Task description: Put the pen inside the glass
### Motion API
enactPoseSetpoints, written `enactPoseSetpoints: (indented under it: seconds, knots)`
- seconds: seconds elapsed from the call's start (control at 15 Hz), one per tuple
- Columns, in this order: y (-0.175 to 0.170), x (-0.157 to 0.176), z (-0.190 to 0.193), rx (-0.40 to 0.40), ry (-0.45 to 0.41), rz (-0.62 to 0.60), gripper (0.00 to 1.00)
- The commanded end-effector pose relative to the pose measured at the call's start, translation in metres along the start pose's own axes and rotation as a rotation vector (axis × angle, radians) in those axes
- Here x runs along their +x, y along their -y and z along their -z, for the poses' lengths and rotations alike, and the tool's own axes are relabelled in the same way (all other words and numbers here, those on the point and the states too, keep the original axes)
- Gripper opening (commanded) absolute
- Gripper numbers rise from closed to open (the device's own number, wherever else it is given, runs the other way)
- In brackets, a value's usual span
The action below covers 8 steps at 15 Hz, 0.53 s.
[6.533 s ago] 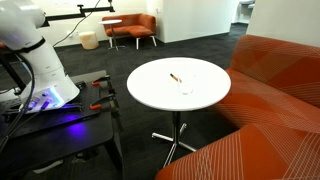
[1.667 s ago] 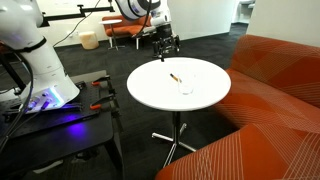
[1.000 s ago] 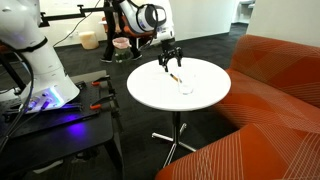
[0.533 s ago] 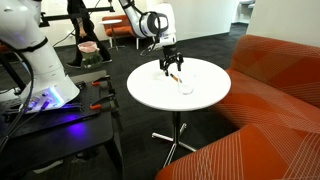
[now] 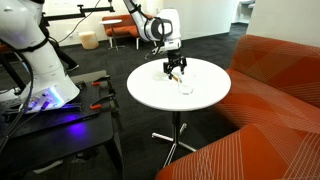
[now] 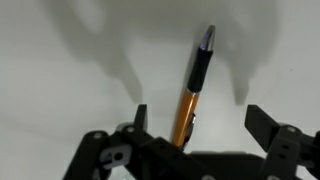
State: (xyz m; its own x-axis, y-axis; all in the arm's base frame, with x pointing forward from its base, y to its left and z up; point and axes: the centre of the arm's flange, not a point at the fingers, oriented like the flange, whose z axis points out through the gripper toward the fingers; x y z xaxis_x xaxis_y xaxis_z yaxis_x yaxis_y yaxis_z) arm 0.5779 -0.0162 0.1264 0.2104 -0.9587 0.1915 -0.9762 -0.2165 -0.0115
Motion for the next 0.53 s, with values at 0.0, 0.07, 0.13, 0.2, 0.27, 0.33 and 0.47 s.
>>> enactPoseSetpoints:
  seconds: [0.0,0.07,0.13,0.2,0.27,0.33,0.47]
  knots:
    - [0.0122,0.0029,-0.0049,0.014,-0.002,0.008,0.93]
    - [0.0132,0.0029,-0.0058,0.015,-0.002,0.010,0.74]
    - [0.0139,0.0027,-0.0061,0.016,-0.003,0.007,0.68]
    - [0.0147,0.0026,-0.0064,0.018,-0.004,0.004,0.59]
    - [0.0158,0.0029,-0.0059,0.020,-0.005,0.002,0.51]
    - [0.0173,0.0033,-0.0041,0.024,-0.006,0.001,0.42]
    - [0.0171,0.0036,-0.0030,0.025,-0.009,0.000,0.30]
